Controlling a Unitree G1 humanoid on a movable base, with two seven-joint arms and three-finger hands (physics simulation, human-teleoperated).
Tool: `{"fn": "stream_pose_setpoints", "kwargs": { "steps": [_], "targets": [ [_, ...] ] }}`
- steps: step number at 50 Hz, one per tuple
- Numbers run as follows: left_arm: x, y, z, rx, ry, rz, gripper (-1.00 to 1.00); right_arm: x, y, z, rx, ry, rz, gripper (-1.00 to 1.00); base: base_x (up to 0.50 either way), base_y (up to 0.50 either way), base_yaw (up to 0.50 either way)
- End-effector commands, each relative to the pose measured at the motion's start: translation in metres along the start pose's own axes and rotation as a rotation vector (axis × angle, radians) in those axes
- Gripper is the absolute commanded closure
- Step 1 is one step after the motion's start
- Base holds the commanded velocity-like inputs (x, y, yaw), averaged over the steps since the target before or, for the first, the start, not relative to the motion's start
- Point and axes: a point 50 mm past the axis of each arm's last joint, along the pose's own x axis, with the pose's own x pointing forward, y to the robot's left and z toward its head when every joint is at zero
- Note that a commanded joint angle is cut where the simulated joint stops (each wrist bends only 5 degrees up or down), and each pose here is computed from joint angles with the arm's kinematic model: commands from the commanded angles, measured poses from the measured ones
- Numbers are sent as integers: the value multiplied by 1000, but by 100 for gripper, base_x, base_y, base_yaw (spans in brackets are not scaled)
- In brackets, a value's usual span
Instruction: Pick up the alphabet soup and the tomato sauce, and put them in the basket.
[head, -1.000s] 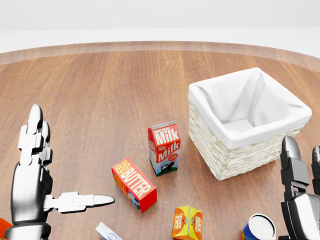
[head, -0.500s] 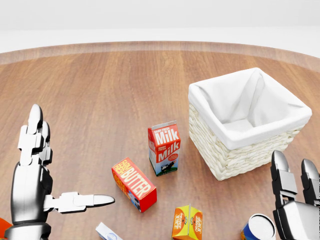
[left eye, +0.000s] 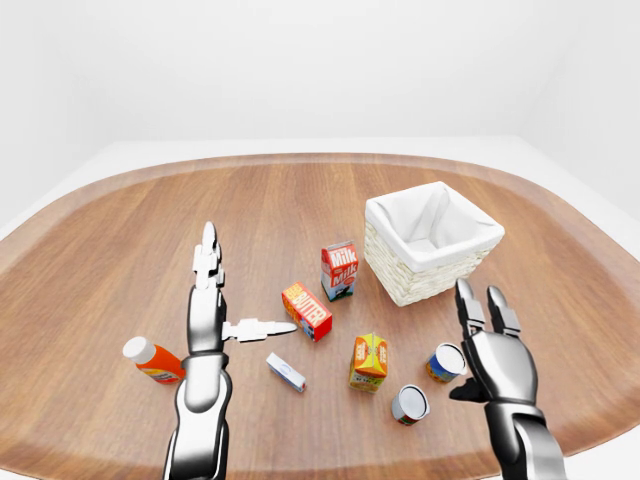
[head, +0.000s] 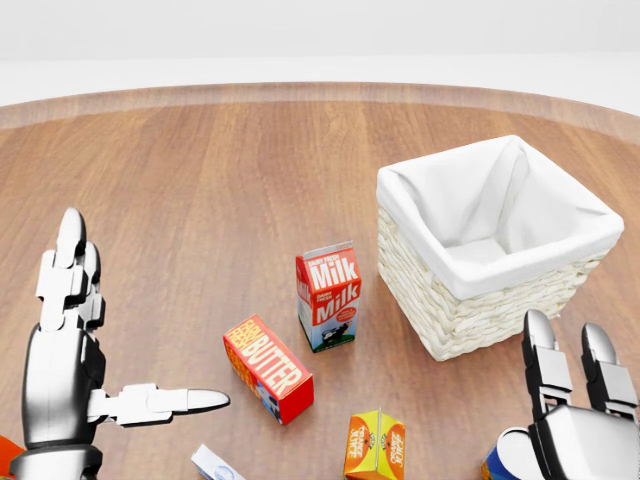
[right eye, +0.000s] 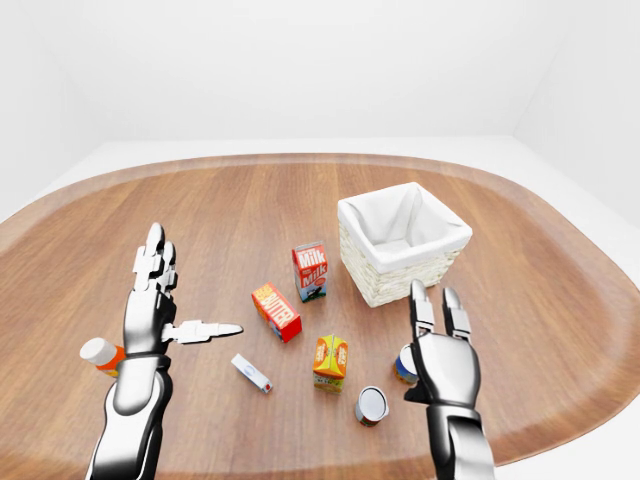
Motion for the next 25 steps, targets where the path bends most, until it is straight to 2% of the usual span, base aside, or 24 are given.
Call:
{"fn": "stream_pose_setpoints", "kwargs": {
  "steps": [1,25],
  "targets": [
    [0,1,2,-1,-6,2,-100,4,9,0,-33,-23,1,-100,0,0,0],
    [2,2,1,-4,-5,12,-100,10,23,-4,-70,-41,23,-100,0,0,0]
  ]
}}
